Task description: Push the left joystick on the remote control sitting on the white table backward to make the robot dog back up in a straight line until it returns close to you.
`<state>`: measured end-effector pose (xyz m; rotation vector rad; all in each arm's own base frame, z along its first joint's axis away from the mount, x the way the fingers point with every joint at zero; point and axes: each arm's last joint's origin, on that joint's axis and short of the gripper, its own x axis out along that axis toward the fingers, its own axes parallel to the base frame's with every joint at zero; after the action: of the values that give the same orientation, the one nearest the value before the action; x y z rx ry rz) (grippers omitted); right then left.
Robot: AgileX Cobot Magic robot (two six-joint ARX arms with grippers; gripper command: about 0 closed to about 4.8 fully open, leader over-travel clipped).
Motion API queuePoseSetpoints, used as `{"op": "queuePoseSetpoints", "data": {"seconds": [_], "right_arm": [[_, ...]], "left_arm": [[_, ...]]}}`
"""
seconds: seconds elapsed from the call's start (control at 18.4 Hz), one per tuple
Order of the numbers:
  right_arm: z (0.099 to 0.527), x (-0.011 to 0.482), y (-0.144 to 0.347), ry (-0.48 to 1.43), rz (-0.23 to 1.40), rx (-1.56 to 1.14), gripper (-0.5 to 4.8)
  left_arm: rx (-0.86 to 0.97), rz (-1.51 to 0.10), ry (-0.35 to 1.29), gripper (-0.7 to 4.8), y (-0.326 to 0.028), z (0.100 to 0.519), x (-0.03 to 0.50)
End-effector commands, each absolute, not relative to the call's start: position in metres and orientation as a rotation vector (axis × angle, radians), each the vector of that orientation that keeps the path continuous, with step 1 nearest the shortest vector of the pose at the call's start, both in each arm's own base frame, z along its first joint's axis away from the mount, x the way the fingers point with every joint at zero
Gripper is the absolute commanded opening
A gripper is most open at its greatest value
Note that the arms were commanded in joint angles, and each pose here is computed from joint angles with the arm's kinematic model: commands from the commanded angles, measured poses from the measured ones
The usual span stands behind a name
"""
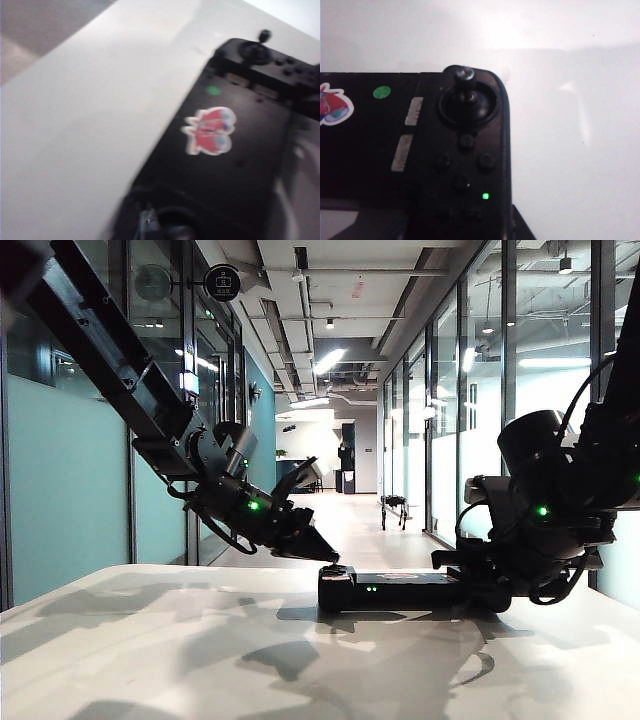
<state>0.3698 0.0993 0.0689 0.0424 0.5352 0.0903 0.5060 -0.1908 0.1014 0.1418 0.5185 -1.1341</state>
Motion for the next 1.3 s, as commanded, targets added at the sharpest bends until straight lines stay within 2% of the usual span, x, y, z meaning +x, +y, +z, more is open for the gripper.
{"op": "queuePoseSetpoints", "data": {"seconds": [0.05, 0.33, 0.76, 1.3], "right_arm": [[0.075, 0.372, 0.101, 0.493, 0.093, 0.052, 1.65], [0.075, 0.372, 0.101, 0.493, 0.093, 0.052, 1.65], [0.075, 0.372, 0.101, 0.493, 0.094, 0.052, 1.65], [0.075, 0.372, 0.101, 0.493, 0.093, 0.052, 1.65]], "left_arm": [[0.162, -1.184, 0.490, -0.06, -0.192, 0.105, 0.505], [0.202, -1.124, 0.470, -0.06, -0.192, 0.108, 0.508], [0.233, -1.138, 0.427, -0.06, -0.201, 0.117, 0.509], [0.293, -1.156, 0.489, -0.06, -0.199, 0.111, 0.504]]}}
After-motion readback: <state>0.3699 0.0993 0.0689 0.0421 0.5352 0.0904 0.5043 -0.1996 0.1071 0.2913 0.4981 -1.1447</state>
